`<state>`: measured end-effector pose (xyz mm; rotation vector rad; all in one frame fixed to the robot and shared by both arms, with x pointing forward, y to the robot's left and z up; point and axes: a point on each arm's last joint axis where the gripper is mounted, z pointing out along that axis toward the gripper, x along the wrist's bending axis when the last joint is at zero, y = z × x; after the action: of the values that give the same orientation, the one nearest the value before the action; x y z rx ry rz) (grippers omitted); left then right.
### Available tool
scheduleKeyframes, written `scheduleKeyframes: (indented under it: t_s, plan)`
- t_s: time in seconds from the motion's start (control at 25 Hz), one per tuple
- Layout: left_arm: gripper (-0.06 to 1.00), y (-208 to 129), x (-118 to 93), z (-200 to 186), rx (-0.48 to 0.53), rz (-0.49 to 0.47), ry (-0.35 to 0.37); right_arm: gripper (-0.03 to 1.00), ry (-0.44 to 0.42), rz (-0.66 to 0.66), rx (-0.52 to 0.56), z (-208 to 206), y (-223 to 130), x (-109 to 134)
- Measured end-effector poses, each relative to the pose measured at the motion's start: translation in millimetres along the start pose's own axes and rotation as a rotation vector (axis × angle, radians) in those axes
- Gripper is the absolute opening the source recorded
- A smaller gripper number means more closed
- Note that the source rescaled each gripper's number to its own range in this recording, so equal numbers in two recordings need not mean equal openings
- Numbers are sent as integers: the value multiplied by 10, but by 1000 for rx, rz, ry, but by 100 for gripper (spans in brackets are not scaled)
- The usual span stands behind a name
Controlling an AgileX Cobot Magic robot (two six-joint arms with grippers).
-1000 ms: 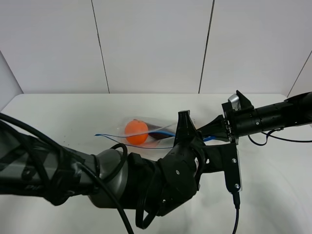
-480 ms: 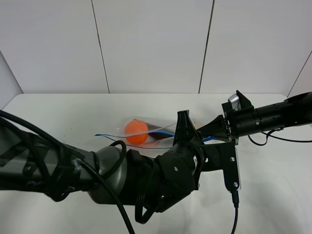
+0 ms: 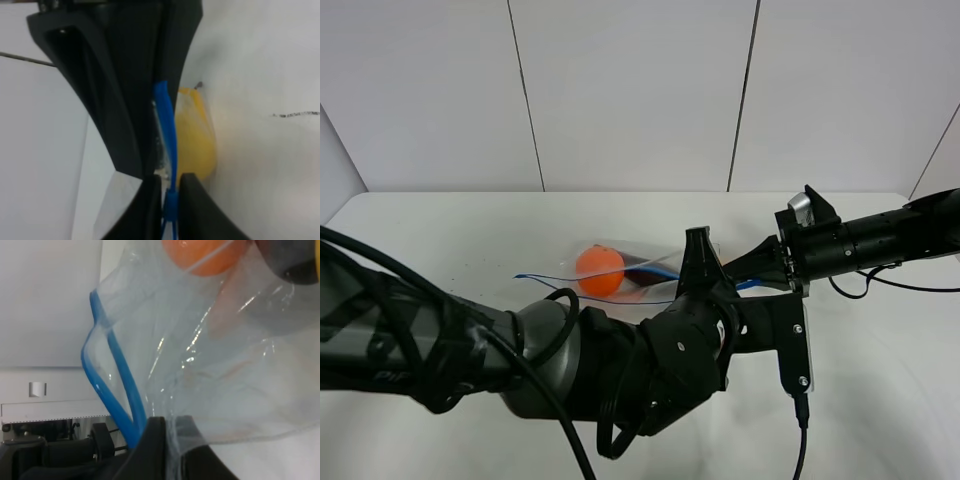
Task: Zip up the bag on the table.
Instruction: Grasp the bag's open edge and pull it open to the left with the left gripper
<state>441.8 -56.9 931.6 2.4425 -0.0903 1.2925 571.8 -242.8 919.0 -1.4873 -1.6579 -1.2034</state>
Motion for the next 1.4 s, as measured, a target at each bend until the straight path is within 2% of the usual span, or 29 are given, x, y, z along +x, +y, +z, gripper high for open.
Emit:
scheduleKeyframes:
  t_s: [0.44,0.64,0.92,1.4]
  plan:
    - [0,3,-4,0,-3,7,-4,0,0,0,0,0,0,0]
    - [0,-3,-1,0,3,47,-1,0,0,0,0,0,0,0]
    - [0,-71,16,-2,78,108,13,0,1,1,-3,3,3,2]
    - [0,-139,74,-15,159,102,75,0,3,3,-6,3,6,4]
